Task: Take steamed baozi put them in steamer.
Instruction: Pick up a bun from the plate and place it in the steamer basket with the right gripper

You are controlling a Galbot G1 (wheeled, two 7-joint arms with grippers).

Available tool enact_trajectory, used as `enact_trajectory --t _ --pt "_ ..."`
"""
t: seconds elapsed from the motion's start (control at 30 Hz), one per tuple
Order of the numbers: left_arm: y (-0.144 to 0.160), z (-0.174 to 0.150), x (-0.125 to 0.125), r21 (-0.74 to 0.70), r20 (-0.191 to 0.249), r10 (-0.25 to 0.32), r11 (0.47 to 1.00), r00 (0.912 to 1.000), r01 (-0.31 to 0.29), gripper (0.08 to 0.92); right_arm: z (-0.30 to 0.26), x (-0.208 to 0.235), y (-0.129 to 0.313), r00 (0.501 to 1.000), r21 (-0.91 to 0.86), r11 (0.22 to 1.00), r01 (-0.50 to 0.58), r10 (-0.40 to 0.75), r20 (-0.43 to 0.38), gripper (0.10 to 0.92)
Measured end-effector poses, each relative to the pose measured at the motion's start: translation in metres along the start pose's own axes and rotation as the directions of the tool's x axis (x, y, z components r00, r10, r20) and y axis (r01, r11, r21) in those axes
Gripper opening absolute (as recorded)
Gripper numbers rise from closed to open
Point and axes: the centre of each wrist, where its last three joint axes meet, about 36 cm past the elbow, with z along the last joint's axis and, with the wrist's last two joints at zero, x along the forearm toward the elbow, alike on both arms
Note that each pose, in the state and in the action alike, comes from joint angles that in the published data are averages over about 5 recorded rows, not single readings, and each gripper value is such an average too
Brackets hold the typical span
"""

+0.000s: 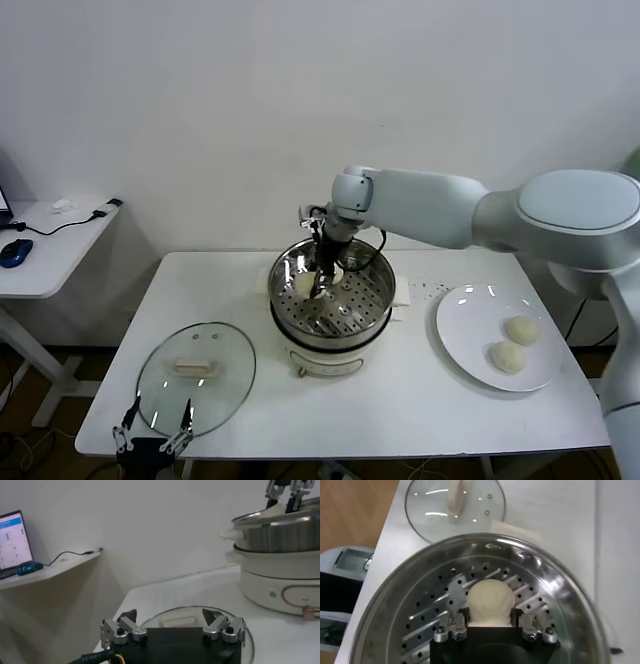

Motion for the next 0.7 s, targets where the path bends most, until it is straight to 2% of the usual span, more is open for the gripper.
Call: enact_trajectory --t 0.17,0.43,0.7 --pt "0.001 0.002 -0.001 0.000 -0.003 -0.002 1.000 1.0000 0.002 0.823 -0.001 -0.010 0.002 1.000 -0.002 1.000 0.000 0.000 -0.003 0.595" --pt "0.001 0.003 -0.001 0.001 -0.005 -0.002 1.000 1.0000 0.002 0.823 0.000 -0.008 0.004 1.000 -0.004 1.000 0.001 -0.001 0.004 0.797" --pt "0.001 0.003 -0.001 0.000 -0.005 -0.003 1.000 1.0000 0.003 0.823 0.014 0.037 0.002 1.000 -0.002 1.000 -0.013 0.013 0.011 0.823"
